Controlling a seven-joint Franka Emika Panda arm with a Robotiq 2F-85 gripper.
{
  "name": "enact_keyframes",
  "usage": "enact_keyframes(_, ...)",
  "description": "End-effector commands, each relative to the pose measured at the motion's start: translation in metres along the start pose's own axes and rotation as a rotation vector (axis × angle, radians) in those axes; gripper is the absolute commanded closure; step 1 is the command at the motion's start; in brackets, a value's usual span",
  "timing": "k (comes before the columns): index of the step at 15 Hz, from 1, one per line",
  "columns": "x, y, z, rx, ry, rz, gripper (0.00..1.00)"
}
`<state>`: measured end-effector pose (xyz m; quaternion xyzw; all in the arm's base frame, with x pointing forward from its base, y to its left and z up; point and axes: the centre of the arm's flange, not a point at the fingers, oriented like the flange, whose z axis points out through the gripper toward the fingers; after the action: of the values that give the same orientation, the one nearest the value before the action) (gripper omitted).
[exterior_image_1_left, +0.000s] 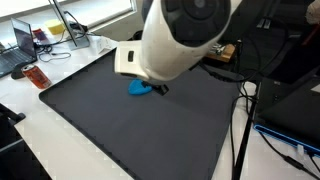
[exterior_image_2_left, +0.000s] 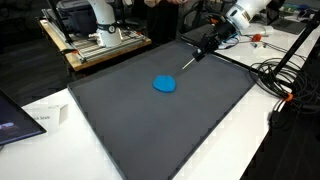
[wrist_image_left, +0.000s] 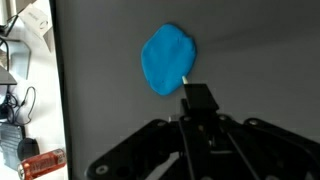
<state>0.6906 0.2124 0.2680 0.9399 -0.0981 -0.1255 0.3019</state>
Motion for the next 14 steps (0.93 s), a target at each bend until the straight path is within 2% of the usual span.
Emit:
enact_keyframes(1, 0.012, 0.034, -0.008, 0.125, -0.048, -0.02, 0.97)
enact_keyframes(6, 0.031, 0.09, -0.008, 0.256, -0.076, -0.013, 0.97)
enact_keyframes(14, 0.057, 0.16, -0.002, 0.452, -0.039, 0.019, 0.97)
